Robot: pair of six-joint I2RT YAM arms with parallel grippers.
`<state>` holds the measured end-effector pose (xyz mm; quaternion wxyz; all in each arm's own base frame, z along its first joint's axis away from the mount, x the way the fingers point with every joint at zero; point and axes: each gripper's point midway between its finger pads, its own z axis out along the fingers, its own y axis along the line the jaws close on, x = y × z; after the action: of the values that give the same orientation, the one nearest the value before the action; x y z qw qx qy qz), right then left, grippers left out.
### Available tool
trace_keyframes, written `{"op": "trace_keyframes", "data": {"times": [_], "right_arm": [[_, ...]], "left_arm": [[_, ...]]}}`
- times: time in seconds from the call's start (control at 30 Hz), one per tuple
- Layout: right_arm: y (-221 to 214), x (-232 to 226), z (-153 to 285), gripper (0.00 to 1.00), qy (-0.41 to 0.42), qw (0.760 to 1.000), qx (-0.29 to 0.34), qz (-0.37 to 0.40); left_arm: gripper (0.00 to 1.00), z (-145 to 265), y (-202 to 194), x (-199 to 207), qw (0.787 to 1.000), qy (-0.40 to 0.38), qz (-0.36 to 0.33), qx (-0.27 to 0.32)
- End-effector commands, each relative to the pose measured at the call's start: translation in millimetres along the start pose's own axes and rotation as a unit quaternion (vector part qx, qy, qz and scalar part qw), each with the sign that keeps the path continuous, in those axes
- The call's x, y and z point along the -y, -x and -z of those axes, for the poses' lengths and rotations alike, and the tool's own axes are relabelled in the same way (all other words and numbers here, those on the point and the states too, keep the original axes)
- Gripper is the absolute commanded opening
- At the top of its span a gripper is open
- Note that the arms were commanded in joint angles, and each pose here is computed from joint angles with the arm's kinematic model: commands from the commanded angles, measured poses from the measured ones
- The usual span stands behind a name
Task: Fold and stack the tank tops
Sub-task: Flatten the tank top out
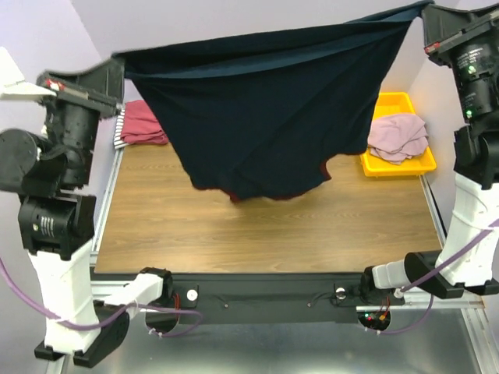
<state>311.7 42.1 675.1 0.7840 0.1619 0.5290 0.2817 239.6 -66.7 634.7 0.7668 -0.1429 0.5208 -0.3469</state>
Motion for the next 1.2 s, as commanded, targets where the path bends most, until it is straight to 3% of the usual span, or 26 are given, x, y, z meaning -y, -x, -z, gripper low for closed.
{"op": "trace_keyframes", "data": {"times": [0.0,0.03,0.13,0.33,0.47,0.53,0.63,0.83,1.0,1.17], "right_arm": [[-69,30,-48,0.0,0.003,0.997,-0.08,-0.024],[-85,35,-55,0.0,0.007,0.994,-0.102,-0.029],[-127,43,-77,0.0,0.029,0.986,-0.161,-0.04],[-163,40,-122,0.0,0.098,0.97,-0.205,-0.083],[-115,29,-115,0.0,0.101,0.985,-0.136,-0.044],[-92,23,-107,0.0,0.105,0.988,-0.107,-0.044],[-76,31,-97,0.0,0.09,0.991,-0.094,-0.041],[-95,56,-88,0.0,0.06,0.987,-0.131,-0.065],[-123,87,-68,0.0,0.018,0.983,-0.17,-0.07],[-147,104,-31,0.0,-0.012,0.978,-0.201,-0.055]], "left_arm": [[0.0,-52,-29,-19,0.999,0.02,0.001,-0.039],[0.0,-72,-60,-36,0.996,0.032,0.004,-0.083],[0.0,-101,-92,-57,0.993,0.041,0.005,-0.108],[0.0,-168,-98,-70,0.993,0.03,-0.016,-0.117],[0.0,-155,-23,-35,0.999,-0.02,-0.037,-0.013],[0.0,-145,8,-38,0.999,-0.025,-0.041,0.023],[0.0,-135,16,-46,0.999,-0.032,-0.029,0.014],[0.0,-123,4,-87,0.999,0.008,-0.017,-0.026],[0.0,-106,-43,-137,0.992,0.072,0.009,-0.105],[0.0,-66,-73,-141,0.989,0.068,0.015,-0.128]]}}
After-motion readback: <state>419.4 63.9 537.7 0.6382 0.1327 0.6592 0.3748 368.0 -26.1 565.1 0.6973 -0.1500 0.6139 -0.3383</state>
